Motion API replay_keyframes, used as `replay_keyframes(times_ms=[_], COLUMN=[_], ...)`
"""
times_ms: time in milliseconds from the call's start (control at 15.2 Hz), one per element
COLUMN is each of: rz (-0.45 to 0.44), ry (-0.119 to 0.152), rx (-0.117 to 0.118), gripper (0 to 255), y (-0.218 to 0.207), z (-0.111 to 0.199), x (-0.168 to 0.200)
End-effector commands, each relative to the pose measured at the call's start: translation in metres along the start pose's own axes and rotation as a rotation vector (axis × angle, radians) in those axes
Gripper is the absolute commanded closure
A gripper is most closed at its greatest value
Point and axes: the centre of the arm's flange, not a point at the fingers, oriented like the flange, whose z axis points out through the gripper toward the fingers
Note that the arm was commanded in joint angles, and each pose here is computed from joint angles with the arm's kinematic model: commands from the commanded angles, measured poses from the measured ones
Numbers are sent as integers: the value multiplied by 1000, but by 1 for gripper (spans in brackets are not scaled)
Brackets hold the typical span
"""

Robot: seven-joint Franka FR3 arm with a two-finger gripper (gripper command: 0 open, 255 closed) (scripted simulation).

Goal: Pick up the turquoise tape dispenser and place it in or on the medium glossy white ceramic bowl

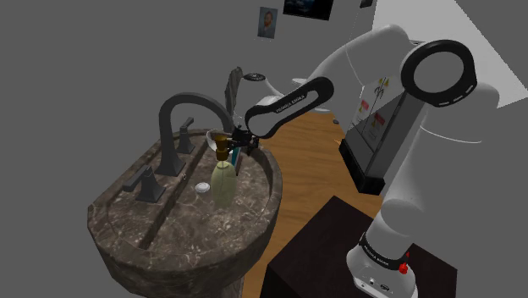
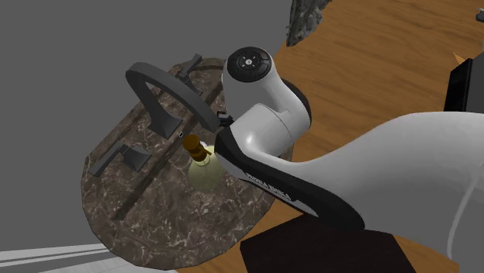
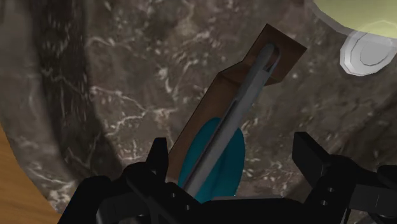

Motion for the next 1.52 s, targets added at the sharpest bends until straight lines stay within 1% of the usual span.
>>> replay_keyframes(times_ms=[0,264,726,792,1386,1452], rz=[2,2,2,2,2,2], ry=[1,1,1,1,1,1], rx=[1,1,1,1,1,1], gripper=[0,0,0,255,255,255], y=[0,0,0,0,0,-1], z=[10,29,29,29,29,24], x=[0,0,0,0,0,1])
